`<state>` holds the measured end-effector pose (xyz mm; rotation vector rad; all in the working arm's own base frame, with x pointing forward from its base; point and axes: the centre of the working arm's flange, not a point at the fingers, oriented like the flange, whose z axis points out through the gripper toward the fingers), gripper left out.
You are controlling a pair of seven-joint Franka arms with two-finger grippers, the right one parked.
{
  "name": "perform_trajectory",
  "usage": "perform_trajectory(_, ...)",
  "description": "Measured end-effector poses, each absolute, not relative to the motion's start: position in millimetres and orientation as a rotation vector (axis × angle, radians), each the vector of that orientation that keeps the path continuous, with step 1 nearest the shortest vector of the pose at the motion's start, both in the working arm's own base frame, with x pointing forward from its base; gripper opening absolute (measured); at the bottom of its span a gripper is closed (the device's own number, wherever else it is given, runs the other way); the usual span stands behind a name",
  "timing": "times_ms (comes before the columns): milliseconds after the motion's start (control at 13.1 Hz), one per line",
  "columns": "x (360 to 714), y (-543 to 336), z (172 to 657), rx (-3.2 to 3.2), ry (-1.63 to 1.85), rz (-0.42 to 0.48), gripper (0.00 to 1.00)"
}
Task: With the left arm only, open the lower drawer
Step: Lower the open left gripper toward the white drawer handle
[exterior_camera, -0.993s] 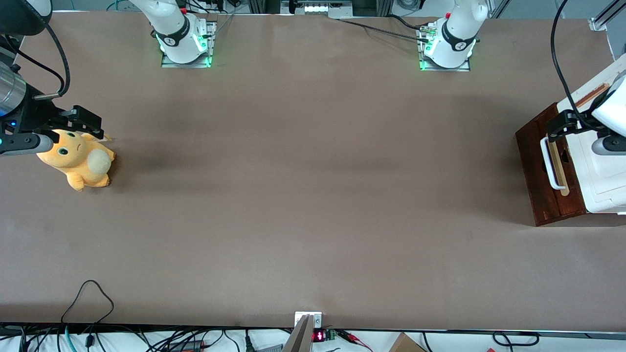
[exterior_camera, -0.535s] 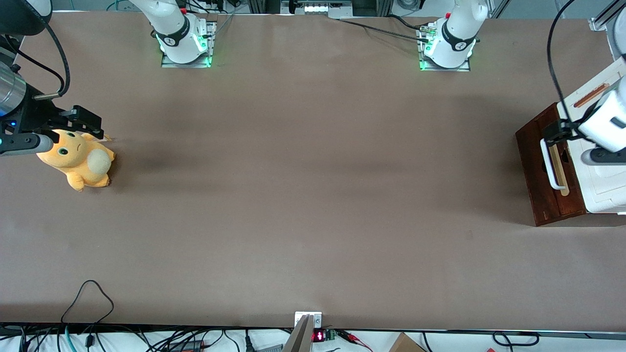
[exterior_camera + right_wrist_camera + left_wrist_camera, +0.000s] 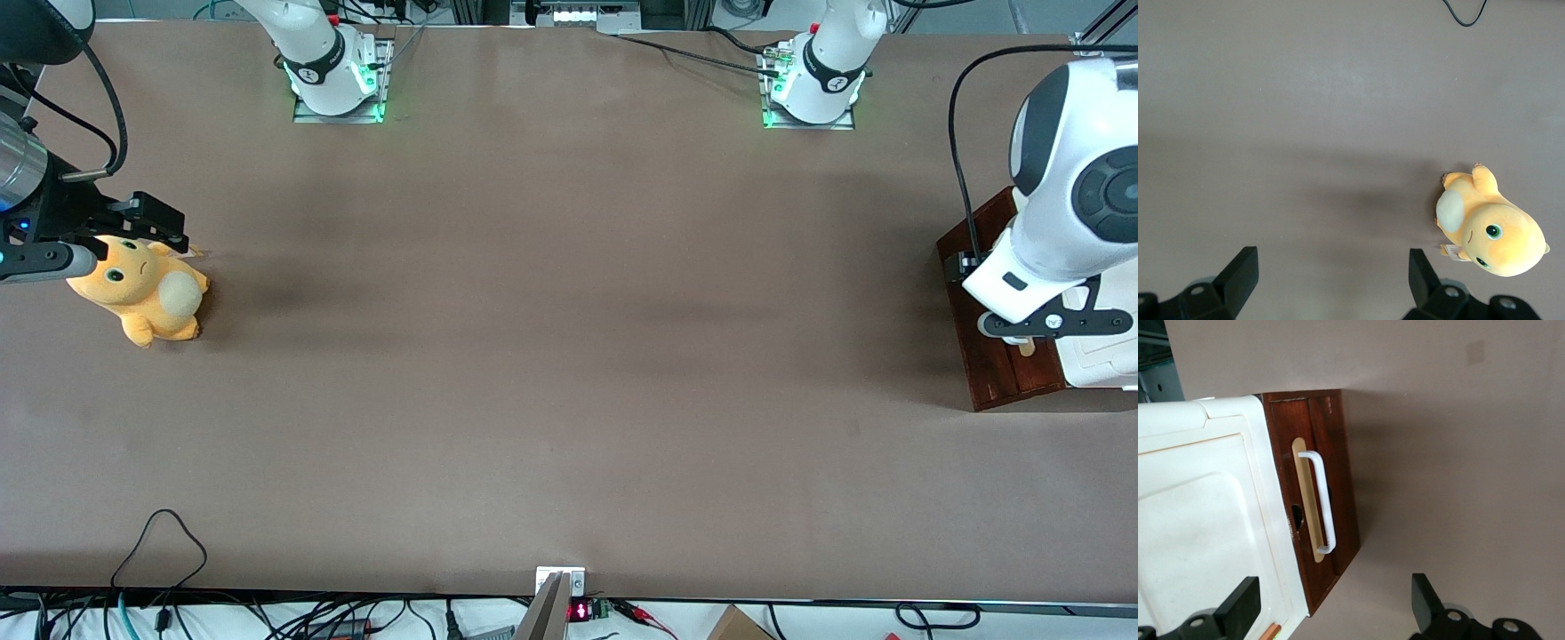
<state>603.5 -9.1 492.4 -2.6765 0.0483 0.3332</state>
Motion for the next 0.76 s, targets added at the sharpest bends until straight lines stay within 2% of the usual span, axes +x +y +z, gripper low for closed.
perform_trajectory(229,596,-2,447,-2.557,0.036,0.422,1.00)
perform_trajectory(382,598,-2,383,-2.392,0.058,0.496,1.00)
perform_trajectory(611,592,-14,333,-2.244,0.109,0.516,1.00)
perform_trajectory(764,591,-22,321,-2.156,0.135,0.481,1.00)
